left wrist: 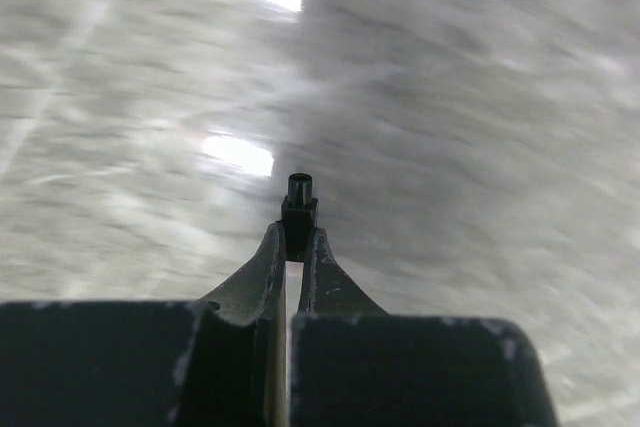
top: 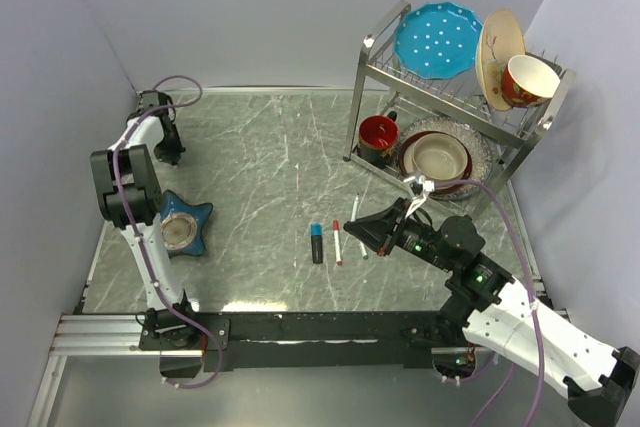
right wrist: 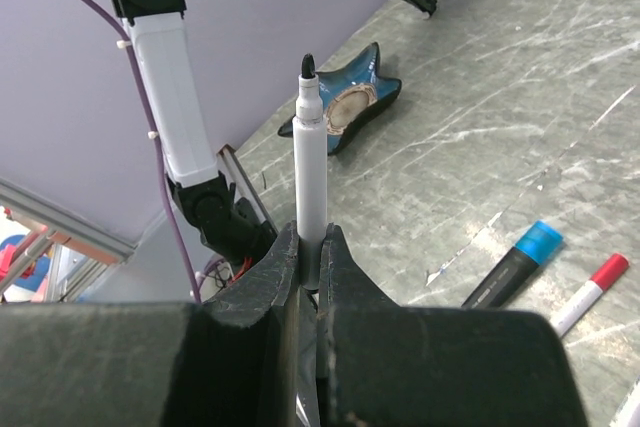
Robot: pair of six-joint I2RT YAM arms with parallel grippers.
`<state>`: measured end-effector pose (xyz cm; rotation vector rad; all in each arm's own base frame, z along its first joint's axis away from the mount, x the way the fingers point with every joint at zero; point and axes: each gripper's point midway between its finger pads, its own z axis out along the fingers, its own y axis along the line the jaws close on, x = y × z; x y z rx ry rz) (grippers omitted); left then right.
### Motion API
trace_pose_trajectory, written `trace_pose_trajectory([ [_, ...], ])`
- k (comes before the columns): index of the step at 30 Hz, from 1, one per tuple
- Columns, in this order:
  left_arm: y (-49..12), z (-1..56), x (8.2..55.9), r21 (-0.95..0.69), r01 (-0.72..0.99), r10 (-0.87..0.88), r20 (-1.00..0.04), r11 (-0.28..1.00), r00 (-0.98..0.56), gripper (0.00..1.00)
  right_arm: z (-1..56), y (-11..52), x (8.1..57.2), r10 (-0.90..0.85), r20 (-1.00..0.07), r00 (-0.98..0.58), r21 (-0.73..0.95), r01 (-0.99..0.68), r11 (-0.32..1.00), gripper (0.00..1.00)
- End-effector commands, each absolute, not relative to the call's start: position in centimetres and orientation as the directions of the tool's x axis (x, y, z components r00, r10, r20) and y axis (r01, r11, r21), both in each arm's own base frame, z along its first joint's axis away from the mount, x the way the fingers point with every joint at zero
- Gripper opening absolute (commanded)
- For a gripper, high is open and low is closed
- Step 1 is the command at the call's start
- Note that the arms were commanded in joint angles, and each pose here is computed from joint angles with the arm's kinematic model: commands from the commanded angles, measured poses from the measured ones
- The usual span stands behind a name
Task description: Insert the pens into the pen caps
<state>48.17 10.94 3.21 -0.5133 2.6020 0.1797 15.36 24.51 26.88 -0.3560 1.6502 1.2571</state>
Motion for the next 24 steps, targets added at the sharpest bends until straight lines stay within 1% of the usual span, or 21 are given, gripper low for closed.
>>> trace_pose_trajectory([
  [1,5.4,7.9,49.1,-0.044,-0.229,-0.215,-0.548,0.972,-0.808,0.01,29.6,23.8,14.9,0.359,-0.835,-0.416,0.541,-0.739,0.402,0.00],
  [6,0.1,10.4,47.7,-0.044,-0.085,-0.095,-0.578,0.995,-0.811,0.01,30.7,22.7,14.3,0.381,-0.834,-0.399,0.539,-0.736,0.410,0.00],
  [7,-2.3,10.6,47.2,-0.065,-0.010,-0.045,-0.578,0.998,-0.815,0.01,31.0,22.5,14.3,0.387,-0.834,-0.393,0.538,-0.736,0.411,0.00],
  [8,-3.3,10.0,46.2,-0.066,0.022,-0.019,-0.562,0.998,-0.827,0.01,31.3,22.1,14.1,0.395,-0.833,-0.388,0.538,-0.735,0.412,0.00],
  [10,-6.6,11.0,45.0,-0.050,0.141,0.086,-0.583,0.989,-0.808,0.01,31.7,21.6,13.8,0.404,-0.832,-0.382,0.539,-0.731,0.419,0.00],
  [11,-7.7,10.1,43.5,-0.048,0.189,0.130,-0.560,0.981,-0.818,0.01,31.9,21.4,13.8,0.408,-0.831,-0.378,0.539,-0.729,0.422,0.00],
  [13,-11.2,11.2,41.9,-0.037,0.353,0.261,-0.601,0.935,-0.755,0.01,32.4,20.7,13.5,0.426,-0.827,-0.366,0.540,-0.726,0.425,0.00],
  [14,-12.5,10.1,40.0,-0.072,0.410,0.294,-0.587,0.909,-0.755,0.01,32.4,20.4,13.4,0.427,-0.825,-0.369,0.545,-0.719,0.432,0.00],
  [15,-14.3,11.4,39.0,-0.073,0.472,0.332,-0.617,0.879,-0.714,0.01,32.8,20.1,13.3,0.439,-0.823,-0.361,0.546,-0.716,0.435,0.00],
  [18,-17.2,12.1,35.9,-0.079,0.598,0.419,-0.640,0.798,-0.644,0.01,33.4,19.0,12.7,0.469,-0.812,-0.347,0.553,-0.713,0.431,0.00],
  [20,-17.8,11.6,34.6,-0.073,0.627,0.451,-0.631,0.775,-0.631,0.01,33.4,18.2,12.7,0.487,-0.805,-0.338,0.563,-0.696,0.446,0.00],
  [22,-18.9,11.3,33.3,-0.101,0.658,0.467,-0.625,0.746,-0.626,0.01,33.6,17.7,12.5,0.491,-0.804,-0.336,0.566,-0.687,0.456,0.00],
  [24,-19.8,9.9,31.6,-0.130,0.681,0.496,-0.590,0.721,-0.637,0.01,33.7,17.4,12.5,0.501,-0.798,-0.335,0.573,-0.678,0.461,0.00],
])
